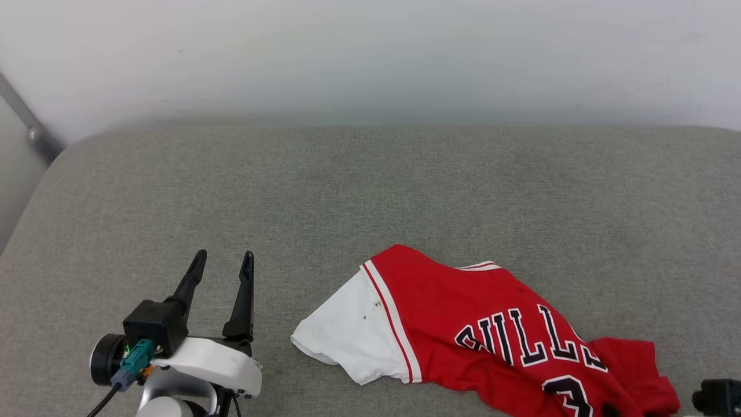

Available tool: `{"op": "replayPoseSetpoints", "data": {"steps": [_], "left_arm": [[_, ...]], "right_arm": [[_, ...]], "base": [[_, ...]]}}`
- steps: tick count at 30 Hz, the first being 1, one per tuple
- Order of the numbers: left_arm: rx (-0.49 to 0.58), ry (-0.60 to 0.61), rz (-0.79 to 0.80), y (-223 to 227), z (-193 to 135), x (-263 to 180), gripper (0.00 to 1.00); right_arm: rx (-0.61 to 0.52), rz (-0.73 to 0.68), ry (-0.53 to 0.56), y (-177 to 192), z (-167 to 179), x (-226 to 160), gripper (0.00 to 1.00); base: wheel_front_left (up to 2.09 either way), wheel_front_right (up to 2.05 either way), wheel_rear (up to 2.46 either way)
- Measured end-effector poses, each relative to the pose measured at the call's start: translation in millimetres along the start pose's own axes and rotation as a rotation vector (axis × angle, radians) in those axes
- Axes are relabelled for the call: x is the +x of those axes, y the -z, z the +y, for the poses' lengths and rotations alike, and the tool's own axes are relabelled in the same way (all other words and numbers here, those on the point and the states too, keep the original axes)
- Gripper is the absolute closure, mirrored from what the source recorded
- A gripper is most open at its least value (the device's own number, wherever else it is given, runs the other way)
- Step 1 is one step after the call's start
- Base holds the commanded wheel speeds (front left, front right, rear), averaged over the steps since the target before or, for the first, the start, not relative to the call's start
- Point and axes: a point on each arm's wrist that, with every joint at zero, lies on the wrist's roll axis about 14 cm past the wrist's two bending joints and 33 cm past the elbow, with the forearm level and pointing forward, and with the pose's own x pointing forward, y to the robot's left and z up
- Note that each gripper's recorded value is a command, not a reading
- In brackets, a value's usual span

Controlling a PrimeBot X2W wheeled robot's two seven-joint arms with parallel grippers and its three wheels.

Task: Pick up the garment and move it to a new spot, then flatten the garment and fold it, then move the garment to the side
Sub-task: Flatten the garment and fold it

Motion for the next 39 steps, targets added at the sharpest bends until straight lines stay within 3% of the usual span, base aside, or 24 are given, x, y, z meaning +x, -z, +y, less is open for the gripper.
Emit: {"op": "replayPoseSetpoints", "data": {"steps": [8,14,20,26,34,39], "left_arm": [[-0.002,-0.011,0.004,-1.3,2.7,-4.3,0.00],[-0.002,-0.015,0.000,-4.4,2.8,-4.9,0.00],[-0.004,-0.007,-0.004,-5.5,1.2,-1.2,0.00],[-0.011,0.007,-0.015,-6.1,-0.4,12.5,0.00],[-0.005,-0.031,0.007,8.3,14.8,19.7,0.00],[-0.026,-0.063,0.048,25.5,22.3,16.6,0.00]], "right_arm": [[0.033,-0.344,-0.016,-68.9,-0.9,-17.9,0.00],[-0.012,-0.355,0.004,-99.2,-18.7,-19.6,0.00],[-0.102,-0.218,-0.078,-118.2,5.2,7.1,0.00],[-0.220,0.025,-0.173,-111.1,45.1,42.9,0.00],[-0.384,0.370,-0.211,-65.2,67.9,83.7,0.00],[-0.423,0.498,-0.202,-40.7,65.5,99.9,0.00]], "base": [[0.00,0.00,0.00],[0.00,0.00,0.00],[0.00,0.00,0.00],[0.00,0.00,0.00],[0.00,0.00,0.00],[0.00,0.00,0.00]]}}
